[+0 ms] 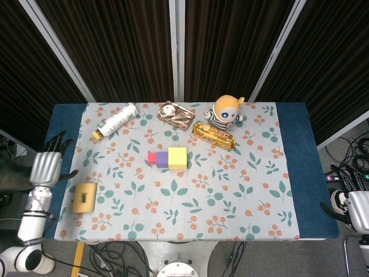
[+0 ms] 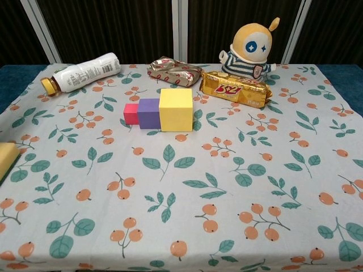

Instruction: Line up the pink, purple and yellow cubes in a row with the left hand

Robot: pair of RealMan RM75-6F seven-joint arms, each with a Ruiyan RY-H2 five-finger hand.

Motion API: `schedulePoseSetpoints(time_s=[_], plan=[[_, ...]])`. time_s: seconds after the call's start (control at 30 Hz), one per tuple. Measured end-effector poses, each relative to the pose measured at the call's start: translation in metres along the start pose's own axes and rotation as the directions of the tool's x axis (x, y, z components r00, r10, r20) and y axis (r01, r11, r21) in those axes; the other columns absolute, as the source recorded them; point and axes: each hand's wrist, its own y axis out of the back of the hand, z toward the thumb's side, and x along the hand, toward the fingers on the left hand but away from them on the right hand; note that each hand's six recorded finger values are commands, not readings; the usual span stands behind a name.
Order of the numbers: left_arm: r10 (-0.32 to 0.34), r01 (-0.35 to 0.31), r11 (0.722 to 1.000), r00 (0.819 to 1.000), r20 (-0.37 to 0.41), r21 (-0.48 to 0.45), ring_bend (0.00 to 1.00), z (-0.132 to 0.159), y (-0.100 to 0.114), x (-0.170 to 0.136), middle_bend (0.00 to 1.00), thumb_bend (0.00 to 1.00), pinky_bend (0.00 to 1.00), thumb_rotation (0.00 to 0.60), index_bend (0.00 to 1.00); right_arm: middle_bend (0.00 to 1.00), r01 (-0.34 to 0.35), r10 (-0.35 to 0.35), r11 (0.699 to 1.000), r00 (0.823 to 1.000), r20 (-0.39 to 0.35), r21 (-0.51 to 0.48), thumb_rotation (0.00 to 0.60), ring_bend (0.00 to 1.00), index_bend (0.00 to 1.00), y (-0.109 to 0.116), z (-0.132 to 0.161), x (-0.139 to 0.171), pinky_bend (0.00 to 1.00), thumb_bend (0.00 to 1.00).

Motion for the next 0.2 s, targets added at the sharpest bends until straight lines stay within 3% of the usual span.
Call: schedulePoseSetpoints(time_s=[0.2], plan=[[0.002,-0.002,1.000,0.998,-0.058,0.013,0.12,-0.024,0.011,-0.056,0.14,0.16,0.20,0.600,0.25,0.13,0.011,-0.011,1.000,1.000,-0.017,0.014,0.600,0.01,0.01,-0.003,0.008,0.000,0.10,0.12]])
